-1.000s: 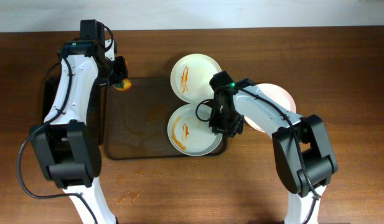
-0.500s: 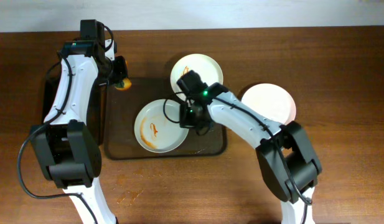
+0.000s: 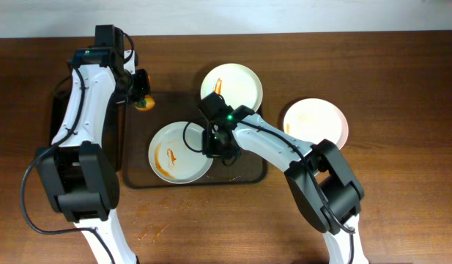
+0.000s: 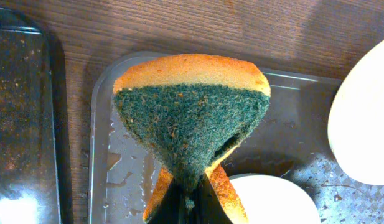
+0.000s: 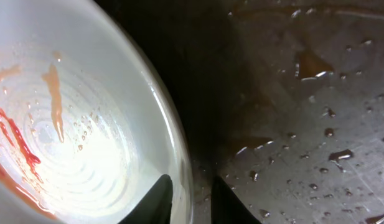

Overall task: Clean dirty plates on tray and stack at the side
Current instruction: 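Scrub the held plate with the sponge in the left gripper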

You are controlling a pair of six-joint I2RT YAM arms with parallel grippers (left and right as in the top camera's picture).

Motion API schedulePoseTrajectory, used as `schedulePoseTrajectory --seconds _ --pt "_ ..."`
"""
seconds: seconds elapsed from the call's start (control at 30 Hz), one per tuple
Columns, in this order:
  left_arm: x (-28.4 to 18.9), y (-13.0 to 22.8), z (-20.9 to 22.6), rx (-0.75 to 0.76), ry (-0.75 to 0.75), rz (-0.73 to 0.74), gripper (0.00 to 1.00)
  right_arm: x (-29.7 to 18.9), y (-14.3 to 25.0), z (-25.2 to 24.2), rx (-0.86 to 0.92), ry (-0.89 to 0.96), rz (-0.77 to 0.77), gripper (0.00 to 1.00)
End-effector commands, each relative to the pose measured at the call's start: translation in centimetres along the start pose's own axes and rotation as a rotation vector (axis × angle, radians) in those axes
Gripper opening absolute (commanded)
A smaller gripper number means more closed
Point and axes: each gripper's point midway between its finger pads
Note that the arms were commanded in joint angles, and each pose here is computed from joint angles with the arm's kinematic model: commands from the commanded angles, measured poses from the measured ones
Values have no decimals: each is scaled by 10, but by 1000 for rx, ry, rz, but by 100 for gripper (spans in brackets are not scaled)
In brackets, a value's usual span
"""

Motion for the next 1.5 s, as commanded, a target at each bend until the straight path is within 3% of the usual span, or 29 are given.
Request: schedulePoseTrajectory --seconds 0.0,0.07,0.33,0.57,0.73,0.8,0.9,1.0,1.1,1.17,1.27,1.37,1.4,1.47 --pt "-14 -4 -7 3 23 -22 1 13 2 6 6 -41 32 16" --pt "-13 1 -12 15 23 -8 1 11 -9 -1 47 -52 5 4" --pt "-7 51 -15 93 45 182 1 14 -39 -2 91 -102 -87 4" --pt "62 122 -8 79 -40 313 1 13 -43 0 93 -123 -96 4" --pt "89 184 -11 165 -123 405 1 13 -43 0 90 -122 -96 4" --pt "95 179 -24 231 -89 365 1 13 -43 0 90 -122 -95 4" --pt "106 138 -35 225 -36 199 1 13 -42 0 91 -120 -91 4" --pt "104 102 9 46 -253 45 1 13 -41 -1 81 -118 -89 4" --pt "97 108 41 -120 -324 81 1 13 -40 -1 77 -116 -86 4" --pt "99 128 21 -61 -186 205 1 13 -40 -1 77 -119 -84 4" --pt "87 149 -61 234 348 320 1 14 -38 1 73 -118 -79 4" --pt "91 126 -73 265 388 216 1 14 -38 1 73 -117 -79 4" --pt "95 118 -69 242 351 184 1 14 -38 1 73 -117 -79 4" --pt "105 101 -37 117 137 120 1 14 -38 1 73 -117 -79 4"
Point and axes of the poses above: each gripper's point midway between its finger pads, its own x axis out along the fingers, its own z axis along the line the jaws close on, y = z × x, and after that the axes turned 8 degrees about -x, right-handed
